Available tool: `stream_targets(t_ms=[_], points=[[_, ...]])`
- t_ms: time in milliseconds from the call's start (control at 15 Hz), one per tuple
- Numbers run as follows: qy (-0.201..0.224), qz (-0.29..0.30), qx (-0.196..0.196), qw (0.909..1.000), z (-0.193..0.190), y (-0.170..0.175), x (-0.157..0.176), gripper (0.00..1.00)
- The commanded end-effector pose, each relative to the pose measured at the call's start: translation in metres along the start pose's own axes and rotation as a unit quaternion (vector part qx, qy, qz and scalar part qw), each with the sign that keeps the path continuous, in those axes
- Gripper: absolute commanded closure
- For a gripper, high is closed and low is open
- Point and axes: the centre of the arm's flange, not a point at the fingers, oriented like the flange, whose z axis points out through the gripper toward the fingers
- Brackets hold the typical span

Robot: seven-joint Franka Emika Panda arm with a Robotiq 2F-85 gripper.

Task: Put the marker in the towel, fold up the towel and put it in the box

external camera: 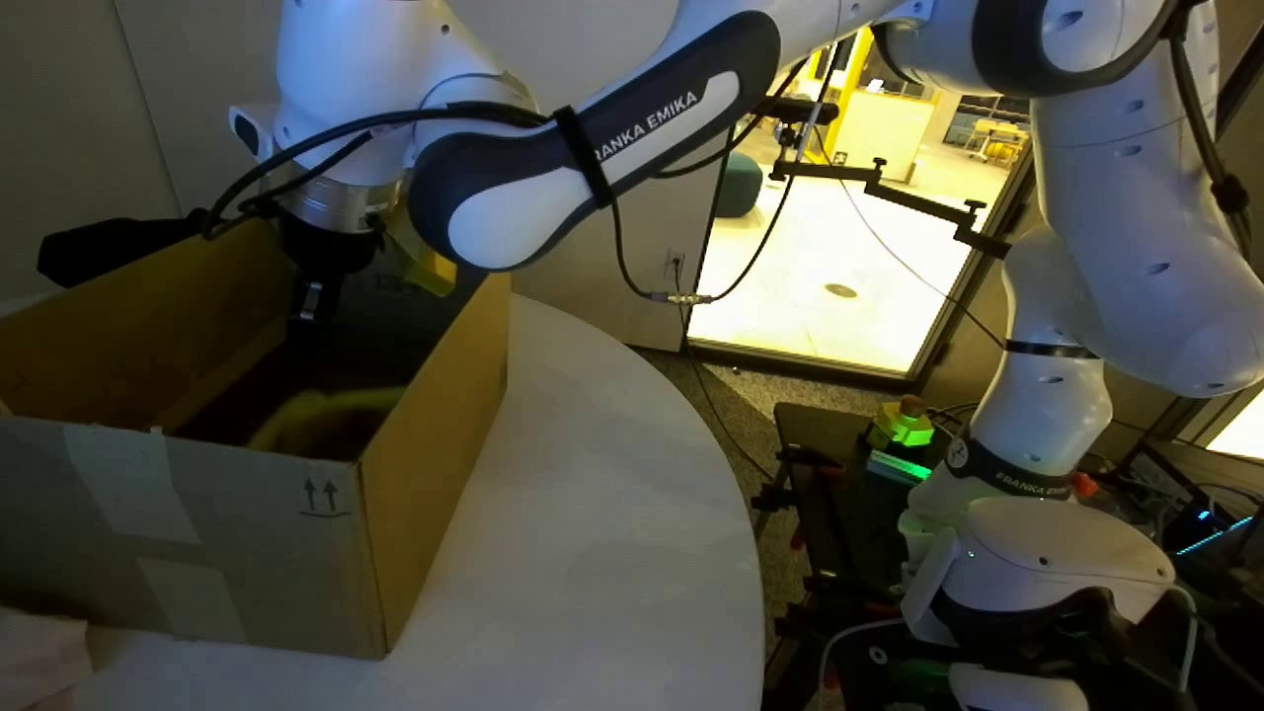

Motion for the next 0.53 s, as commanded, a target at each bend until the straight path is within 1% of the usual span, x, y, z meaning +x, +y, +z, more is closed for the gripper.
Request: stream_targets(t_ms=[0,67,133,333,467], points=[[-0.005,-0.022,0.033,0.9992,-0.048,0.027,-0.012,0.11],[-0.005,-0.024,0.040,0.9989,-0.063,0.035,-0.018,0.02],[-0.002,-0.022,0.048,0.9986,-0.081,0.042,-0.027,0.01],[-0.011,-0.011,0.070,0.9974,-0.127,0.059,-0.055,0.00],[-0.034,0.002,0.085,0.9958,-0.156,0.069,-0.078,0.00]])
